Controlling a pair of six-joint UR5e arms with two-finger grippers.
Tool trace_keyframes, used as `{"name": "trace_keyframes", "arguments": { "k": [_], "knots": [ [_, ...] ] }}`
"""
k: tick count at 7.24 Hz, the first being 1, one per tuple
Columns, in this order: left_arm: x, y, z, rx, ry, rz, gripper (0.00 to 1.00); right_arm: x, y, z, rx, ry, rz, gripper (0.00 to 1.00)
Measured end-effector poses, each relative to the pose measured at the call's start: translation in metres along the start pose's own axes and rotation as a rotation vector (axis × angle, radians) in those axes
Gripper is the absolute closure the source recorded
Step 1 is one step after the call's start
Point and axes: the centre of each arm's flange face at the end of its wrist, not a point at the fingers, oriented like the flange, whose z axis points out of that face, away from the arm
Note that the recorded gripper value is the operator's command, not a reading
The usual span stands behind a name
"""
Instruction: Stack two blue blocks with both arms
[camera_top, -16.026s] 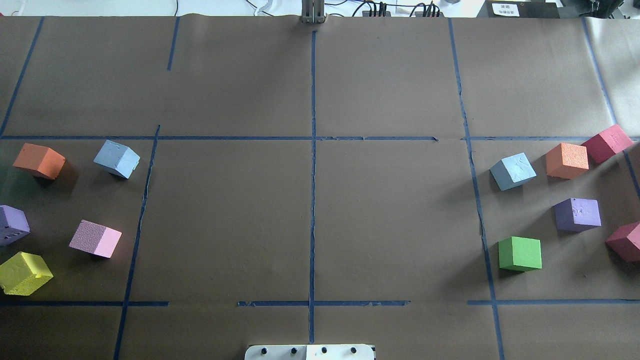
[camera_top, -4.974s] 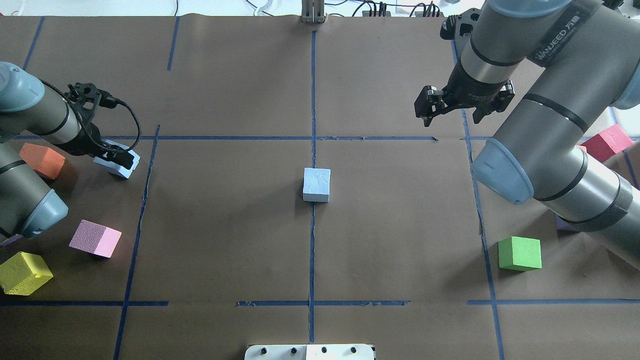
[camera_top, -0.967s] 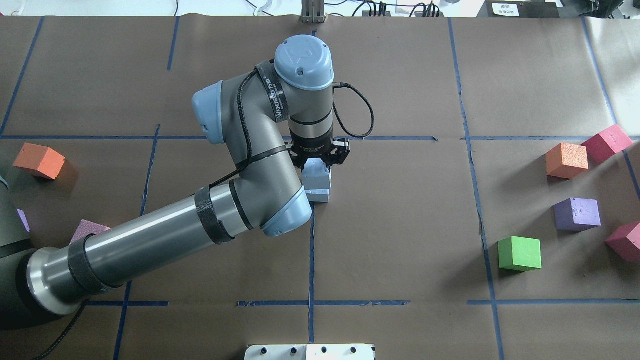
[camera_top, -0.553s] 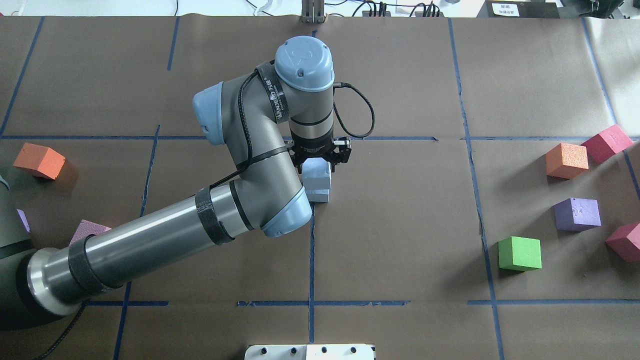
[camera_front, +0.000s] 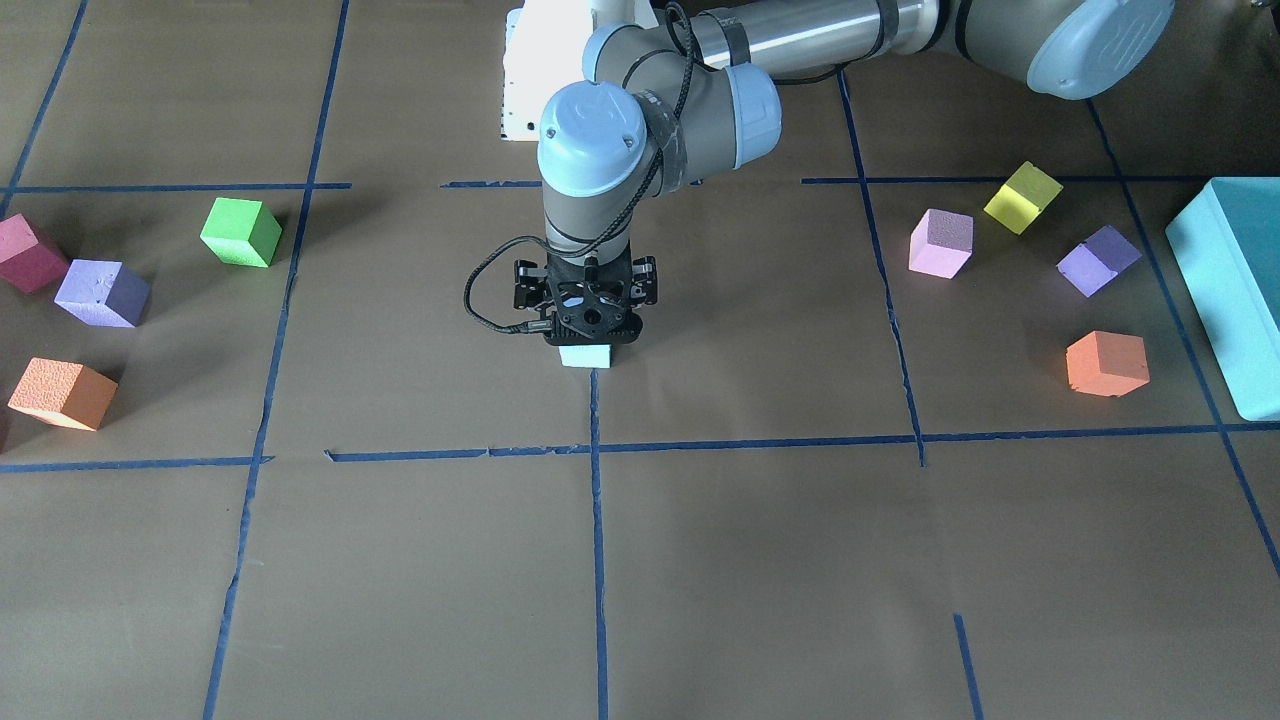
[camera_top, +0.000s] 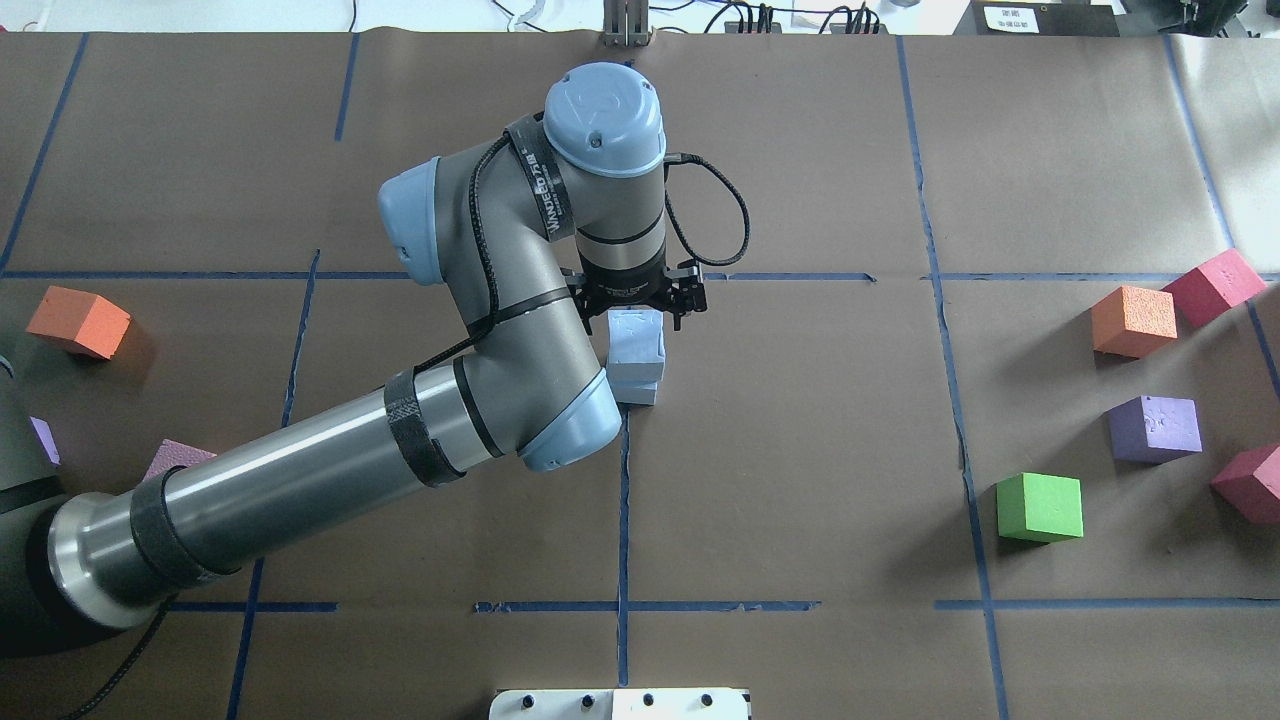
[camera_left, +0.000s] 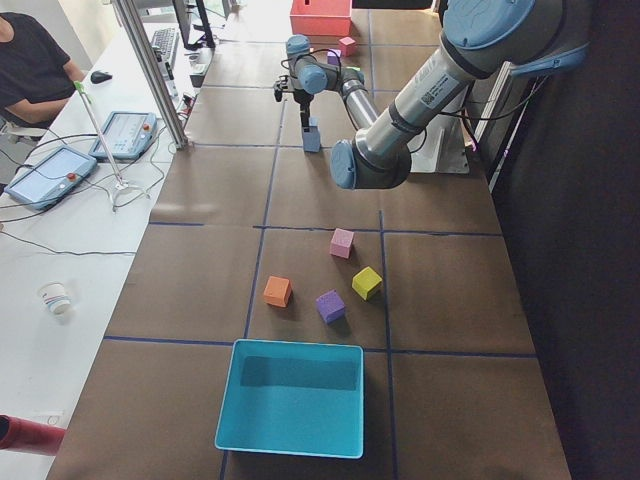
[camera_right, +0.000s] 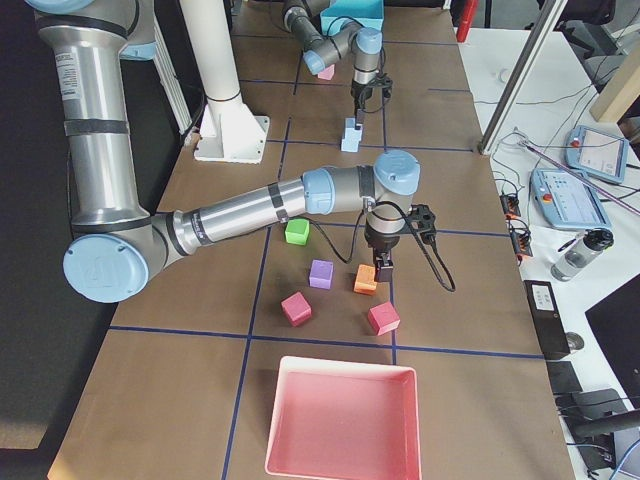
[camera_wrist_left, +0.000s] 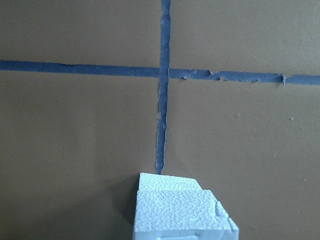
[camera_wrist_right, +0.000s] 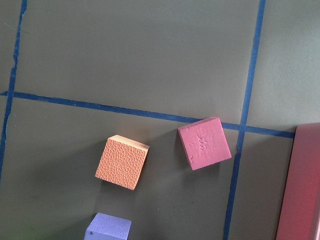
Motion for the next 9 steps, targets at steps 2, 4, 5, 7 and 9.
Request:
{"name": "trace_keyframes", "arguments": {
  "k": [2, 4, 5, 7, 9],
  "knots": [
    [-0.017, -0.007, -0.048, -0.013, 0.017, -0.016, 0.0, 0.009, 0.011, 0.007, -0.01, -0.003, 0.01, 0.0],
    [-0.089, -0.008, -0.093, -0.015, -0.004, 0.032, 0.0, 0.031, 0.043, 0.026, 0.015, -0.002, -0.004, 0.0],
    [-0.14, -0.012, -0.11, 0.003, -0.026, 0.065, 0.0, 0.046, 0.059, 0.031, 0.026, -0.001, 0.005, 0.0],
    [-0.261, -0.03, -0.141, 0.028, -0.07, 0.156, 0.0, 0.075, 0.088, 0.03, 0.041, 0.001, 0.044, 0.0],
    [-0.403, -0.055, -0.167, 0.014, -0.099, 0.243, 0.0, 0.088, 0.104, 0.031, 0.042, -0.04, 0.077, 0.0]
  ]
}}
